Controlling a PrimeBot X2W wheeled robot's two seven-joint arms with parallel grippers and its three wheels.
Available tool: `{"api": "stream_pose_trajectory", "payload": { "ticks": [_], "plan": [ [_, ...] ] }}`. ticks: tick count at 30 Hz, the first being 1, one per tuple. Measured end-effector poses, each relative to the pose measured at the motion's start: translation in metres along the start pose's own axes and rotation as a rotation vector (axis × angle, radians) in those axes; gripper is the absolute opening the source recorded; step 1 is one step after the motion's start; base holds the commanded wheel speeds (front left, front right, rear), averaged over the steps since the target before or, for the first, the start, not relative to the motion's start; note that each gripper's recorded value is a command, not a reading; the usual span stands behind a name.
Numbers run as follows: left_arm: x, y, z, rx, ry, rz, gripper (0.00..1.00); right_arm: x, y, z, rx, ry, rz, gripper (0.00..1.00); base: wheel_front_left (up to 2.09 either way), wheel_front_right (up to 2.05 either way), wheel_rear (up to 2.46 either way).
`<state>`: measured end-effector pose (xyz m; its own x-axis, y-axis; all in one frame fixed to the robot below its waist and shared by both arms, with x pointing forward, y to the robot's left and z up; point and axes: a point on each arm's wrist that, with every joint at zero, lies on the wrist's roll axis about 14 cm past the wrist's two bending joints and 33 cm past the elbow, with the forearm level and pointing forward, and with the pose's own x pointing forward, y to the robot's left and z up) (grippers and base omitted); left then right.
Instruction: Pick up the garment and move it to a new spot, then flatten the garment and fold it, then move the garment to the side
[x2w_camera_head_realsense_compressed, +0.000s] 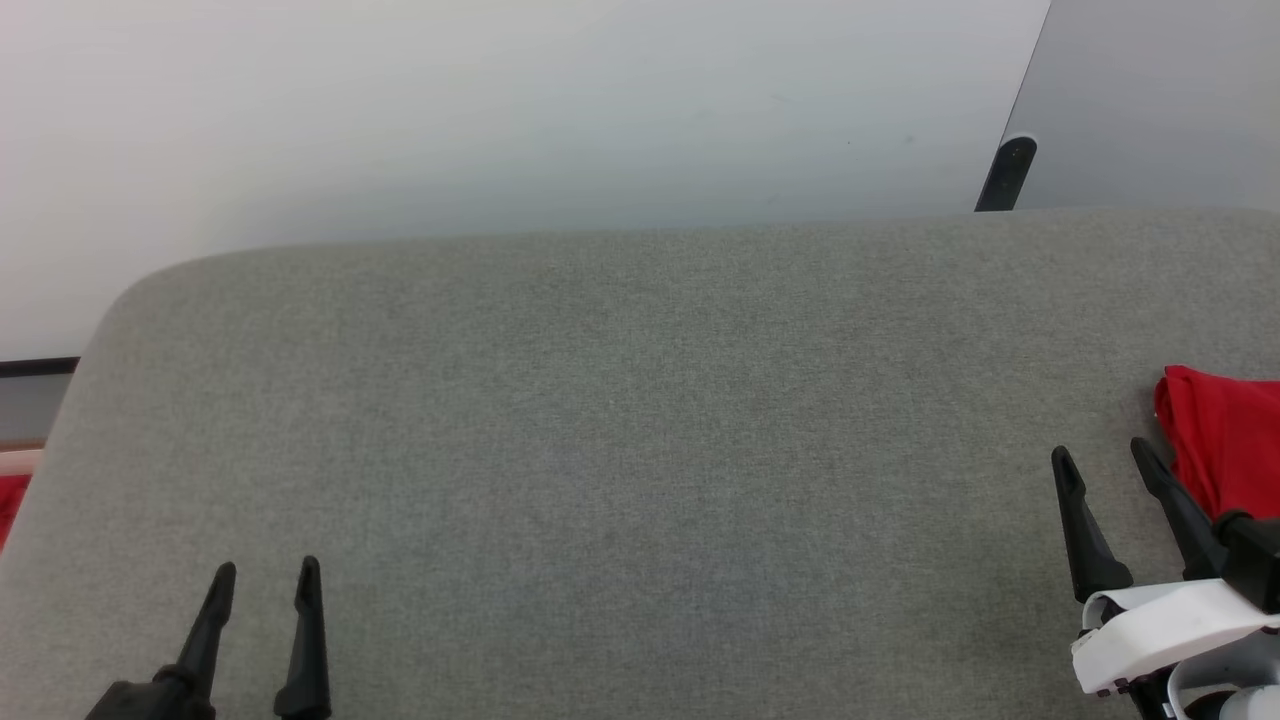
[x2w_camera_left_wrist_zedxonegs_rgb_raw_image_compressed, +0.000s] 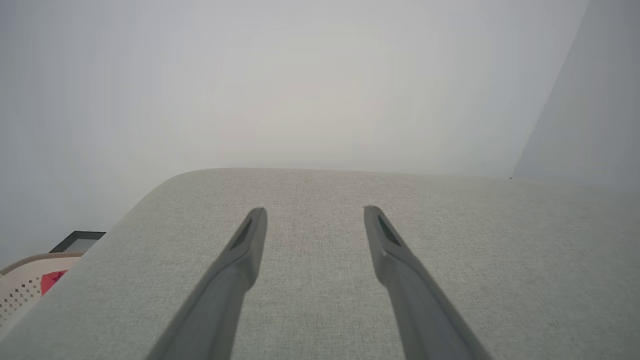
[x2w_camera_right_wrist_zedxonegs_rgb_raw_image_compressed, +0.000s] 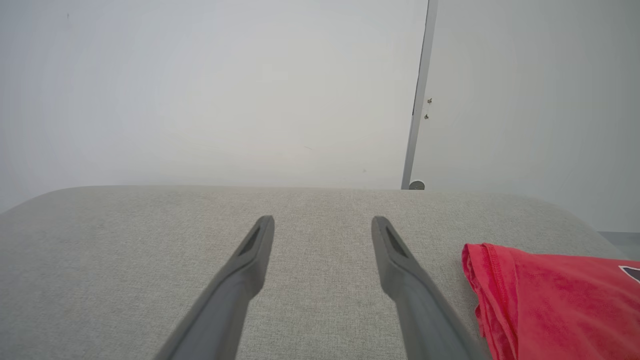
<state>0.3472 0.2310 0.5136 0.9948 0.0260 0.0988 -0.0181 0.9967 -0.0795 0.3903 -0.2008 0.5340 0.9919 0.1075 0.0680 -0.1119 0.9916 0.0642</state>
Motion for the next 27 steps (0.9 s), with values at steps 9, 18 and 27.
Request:
{"api": "stream_pose_trajectory", "payload": {
  "ticks": [9,18,27],
  "plan": [
    [0.002,0.001,-0.002,0.000,0.006,0.003,1.00,0.000,-0.002,-0.002,0.001,0.006,-0.007,1.00,0.00,0.00,0.00],
    [0.005,0.002,-0.001,0.005,0.000,0.007,1.00,0.002,-0.002,-0.002,0.000,0.004,-0.006,1.00,0.00,0.00,0.00],
    [-0.005,-0.001,-0.025,-0.035,0.077,0.026,0.00,-0.009,-0.001,-0.032,0.037,0.092,-0.023,0.00,0.00,0.00,0.00]
  ]
}}
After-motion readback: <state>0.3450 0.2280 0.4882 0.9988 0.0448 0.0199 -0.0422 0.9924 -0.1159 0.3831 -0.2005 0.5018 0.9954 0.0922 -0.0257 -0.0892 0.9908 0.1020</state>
